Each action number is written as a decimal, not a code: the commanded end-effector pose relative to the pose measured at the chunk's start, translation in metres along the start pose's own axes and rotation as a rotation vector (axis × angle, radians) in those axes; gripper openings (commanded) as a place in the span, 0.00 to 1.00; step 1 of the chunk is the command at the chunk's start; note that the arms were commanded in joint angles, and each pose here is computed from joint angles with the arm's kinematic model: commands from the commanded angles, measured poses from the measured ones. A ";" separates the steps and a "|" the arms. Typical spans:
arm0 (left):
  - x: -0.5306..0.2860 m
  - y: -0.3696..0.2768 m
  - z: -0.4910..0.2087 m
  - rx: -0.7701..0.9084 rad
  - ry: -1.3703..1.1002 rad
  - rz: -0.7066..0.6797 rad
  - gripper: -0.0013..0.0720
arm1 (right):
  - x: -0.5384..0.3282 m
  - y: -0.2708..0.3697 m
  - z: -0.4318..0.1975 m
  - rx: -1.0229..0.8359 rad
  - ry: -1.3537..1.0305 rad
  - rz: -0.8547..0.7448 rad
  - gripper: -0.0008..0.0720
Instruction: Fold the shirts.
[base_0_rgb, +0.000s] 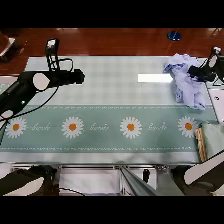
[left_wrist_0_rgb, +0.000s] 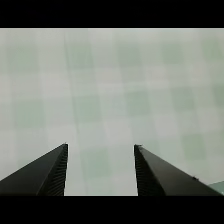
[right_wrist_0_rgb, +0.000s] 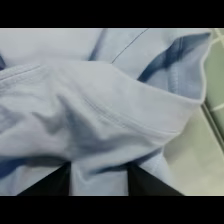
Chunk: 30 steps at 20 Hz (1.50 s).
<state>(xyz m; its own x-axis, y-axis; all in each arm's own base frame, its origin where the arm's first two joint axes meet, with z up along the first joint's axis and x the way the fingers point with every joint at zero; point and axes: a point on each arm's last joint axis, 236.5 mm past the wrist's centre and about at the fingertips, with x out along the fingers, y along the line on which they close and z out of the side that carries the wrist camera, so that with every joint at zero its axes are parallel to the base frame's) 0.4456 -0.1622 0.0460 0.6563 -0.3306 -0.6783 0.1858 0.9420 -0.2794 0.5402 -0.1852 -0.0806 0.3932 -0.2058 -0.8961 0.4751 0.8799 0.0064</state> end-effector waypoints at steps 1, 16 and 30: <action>0.001 0.001 -0.012 0.000 0.049 0.002 0.71 | 0.007 0.018 -0.033 -0.033 0.143 0.084 0.37; -0.148 0.002 -0.087 -0.097 0.127 -0.087 0.71 | -0.415 0.110 0.062 -0.162 -0.558 0.663 0.04; -0.152 -0.006 -0.113 -0.168 0.061 -0.142 0.71 | -0.675 0.203 -0.100 -0.664 -0.785 1.072 0.04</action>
<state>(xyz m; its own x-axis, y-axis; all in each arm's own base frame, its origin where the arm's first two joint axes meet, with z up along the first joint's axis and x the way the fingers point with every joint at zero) 0.2579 -0.1243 0.0715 0.5655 -0.4692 -0.6782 0.1504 0.8673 -0.4746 0.3254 0.1297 0.4951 0.8352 0.5462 -0.0642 -0.5385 0.8359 0.1059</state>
